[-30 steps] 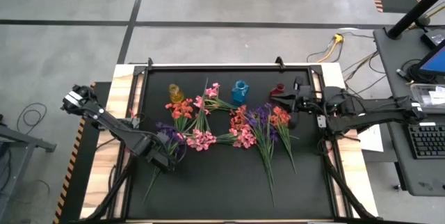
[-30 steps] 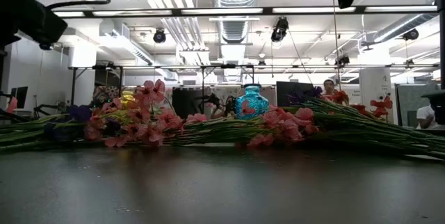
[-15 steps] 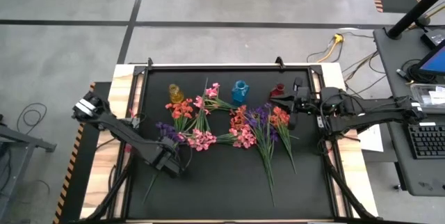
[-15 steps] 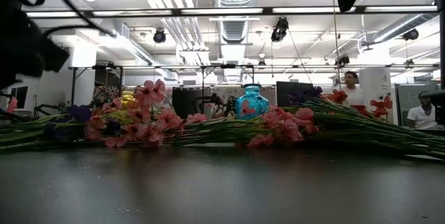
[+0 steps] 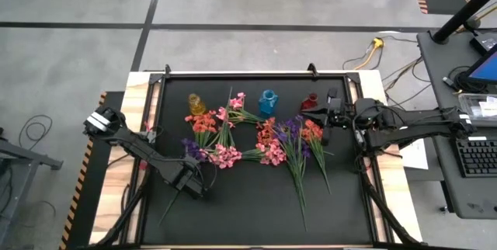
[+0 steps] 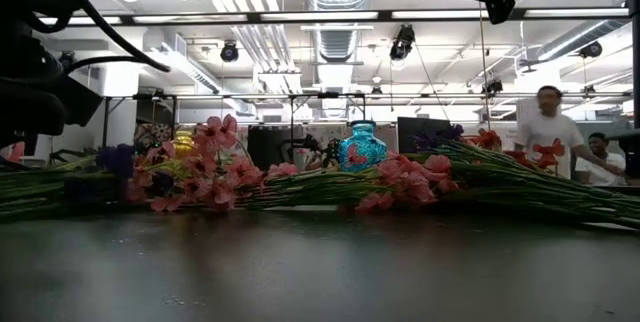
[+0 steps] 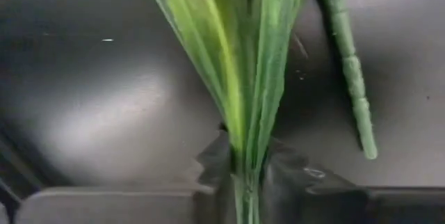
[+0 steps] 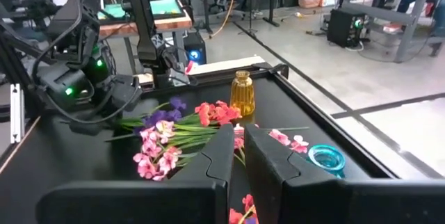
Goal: Sort flowers into vase by color
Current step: Put the left purple flower into the yellow vase
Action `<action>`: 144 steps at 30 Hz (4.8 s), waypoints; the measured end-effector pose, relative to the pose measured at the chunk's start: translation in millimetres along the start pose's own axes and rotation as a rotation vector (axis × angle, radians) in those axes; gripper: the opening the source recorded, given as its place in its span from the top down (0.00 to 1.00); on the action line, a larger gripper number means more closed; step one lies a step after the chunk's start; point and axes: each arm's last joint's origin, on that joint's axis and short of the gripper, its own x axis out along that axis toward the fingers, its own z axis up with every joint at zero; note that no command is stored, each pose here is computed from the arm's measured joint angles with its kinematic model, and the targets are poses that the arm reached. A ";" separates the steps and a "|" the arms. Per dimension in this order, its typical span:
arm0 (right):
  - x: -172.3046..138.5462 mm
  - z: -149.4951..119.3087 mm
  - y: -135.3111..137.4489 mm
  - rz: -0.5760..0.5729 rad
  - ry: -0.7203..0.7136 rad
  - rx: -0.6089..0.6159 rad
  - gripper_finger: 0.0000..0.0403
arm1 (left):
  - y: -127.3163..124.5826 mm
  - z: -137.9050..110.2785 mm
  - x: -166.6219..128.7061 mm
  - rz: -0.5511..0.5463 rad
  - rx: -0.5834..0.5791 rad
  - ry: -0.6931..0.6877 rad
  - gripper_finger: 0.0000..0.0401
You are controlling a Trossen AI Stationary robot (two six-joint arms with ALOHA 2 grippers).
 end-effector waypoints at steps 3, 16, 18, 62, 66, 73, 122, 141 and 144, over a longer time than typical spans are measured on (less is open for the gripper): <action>0.0 0.1 0.1 0.001 -0.001 0.006 0.93 | 6.2 0.2 -6.8 0.000 -0.003 -0.011 0.98; 0.0 0.1 0.0 0.001 -0.001 0.006 0.93 | 26.8 -0.8 -67.8 -0.278 0.087 -0.079 1.00; 0.0 0.1 0.0 0.001 -0.001 0.007 0.93 | 28.9 -1.2 -85.0 -0.347 0.135 -0.113 1.00; 2.5 -11.0 -0.4 -0.010 0.107 0.045 0.93 | 55.4 107.9 -258.0 -0.449 0.788 -1.388 1.00; 3.7 -11.2 -0.1 -0.010 0.107 0.044 0.93 | 80.3 136.8 -228.0 -0.459 0.745 -1.482 1.00; 8.8 -13.6 0.7 -0.012 0.124 0.032 0.93 | 131.8 165.2 -175.3 -0.387 0.552 -1.576 1.00; 52.9 -32.7 5.8 -0.098 0.190 -0.006 0.93 | 185.6 175.3 -149.5 -0.326 0.180 -1.616 1.00; 58.7 -37.5 6.4 -0.110 0.211 0.004 0.93 | 191.9 159.7 -156.9 -0.353 0.204 -1.501 1.00; 60.4 -37.9 6.7 -0.110 0.208 0.008 0.93 | 192.2 158.2 -160.0 -0.379 0.208 -1.553 1.00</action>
